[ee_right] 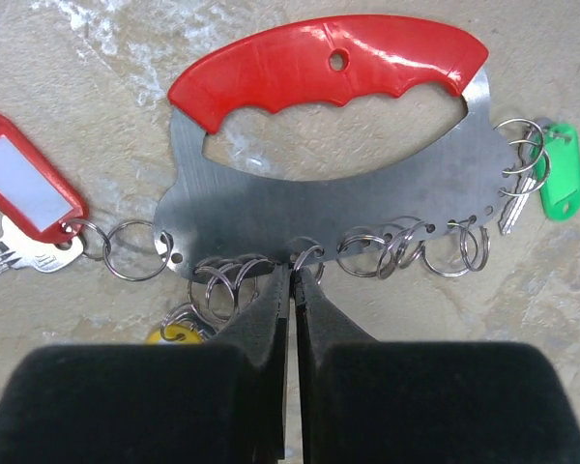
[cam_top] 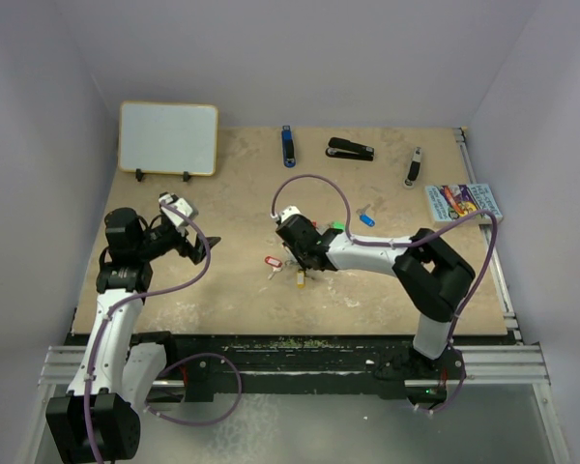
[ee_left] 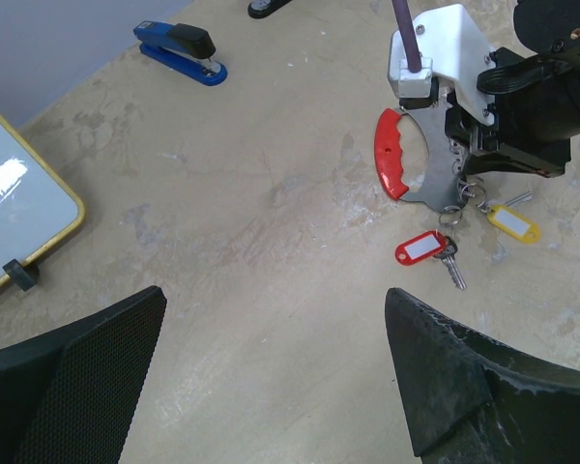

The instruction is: Put the keys on the keyring

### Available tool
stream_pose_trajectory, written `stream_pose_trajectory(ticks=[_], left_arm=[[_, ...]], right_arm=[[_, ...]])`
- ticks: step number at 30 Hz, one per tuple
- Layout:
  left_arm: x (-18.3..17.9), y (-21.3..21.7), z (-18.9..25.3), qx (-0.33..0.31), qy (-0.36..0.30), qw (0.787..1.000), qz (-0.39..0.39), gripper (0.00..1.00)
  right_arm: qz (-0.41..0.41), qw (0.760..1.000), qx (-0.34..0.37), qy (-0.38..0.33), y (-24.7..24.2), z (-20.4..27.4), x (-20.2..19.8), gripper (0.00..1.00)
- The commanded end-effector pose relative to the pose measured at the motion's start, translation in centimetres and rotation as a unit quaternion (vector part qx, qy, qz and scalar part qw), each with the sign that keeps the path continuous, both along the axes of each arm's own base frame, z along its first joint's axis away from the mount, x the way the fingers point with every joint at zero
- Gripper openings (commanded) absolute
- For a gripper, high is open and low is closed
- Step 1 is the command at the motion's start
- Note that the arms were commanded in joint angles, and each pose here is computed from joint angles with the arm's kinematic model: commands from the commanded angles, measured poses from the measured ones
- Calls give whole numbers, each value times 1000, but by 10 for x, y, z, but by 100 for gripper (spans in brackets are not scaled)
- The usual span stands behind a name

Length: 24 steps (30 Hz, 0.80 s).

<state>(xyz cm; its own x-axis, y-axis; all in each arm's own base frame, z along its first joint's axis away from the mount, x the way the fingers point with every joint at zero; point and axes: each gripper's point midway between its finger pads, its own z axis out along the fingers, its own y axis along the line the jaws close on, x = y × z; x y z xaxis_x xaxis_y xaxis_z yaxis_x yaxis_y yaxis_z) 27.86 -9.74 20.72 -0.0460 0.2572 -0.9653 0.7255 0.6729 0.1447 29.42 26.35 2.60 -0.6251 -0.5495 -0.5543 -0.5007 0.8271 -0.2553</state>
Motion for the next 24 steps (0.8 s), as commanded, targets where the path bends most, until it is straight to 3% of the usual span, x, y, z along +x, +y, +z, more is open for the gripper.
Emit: stream_pose_trajectory(ticks=[1, 9, 14, 20, 24], left_arm=[[2, -2, 13, -1, -29, 1000, -13, 98], [1, -6, 19, -6, -32, 999, -27, 98], [-10, -21, 33, -18, -46, 995, -85, 98], [-34, -48, 48, -74, -30, 981, -175, 98], [-42, -58, 54, -100, -6, 977, -191, 98]], right_arm=[[-21, 998, 22, -48, 2, 35, 12, 0], [15, 996, 74, -45, 12, 65, 1, 0], [71, 988, 138, -24, 30, 88, -19, 0], [127, 968, 214, -23, 47, 129, -38, 0], [135, 962, 236, -38, 50, 154, -39, 0]])
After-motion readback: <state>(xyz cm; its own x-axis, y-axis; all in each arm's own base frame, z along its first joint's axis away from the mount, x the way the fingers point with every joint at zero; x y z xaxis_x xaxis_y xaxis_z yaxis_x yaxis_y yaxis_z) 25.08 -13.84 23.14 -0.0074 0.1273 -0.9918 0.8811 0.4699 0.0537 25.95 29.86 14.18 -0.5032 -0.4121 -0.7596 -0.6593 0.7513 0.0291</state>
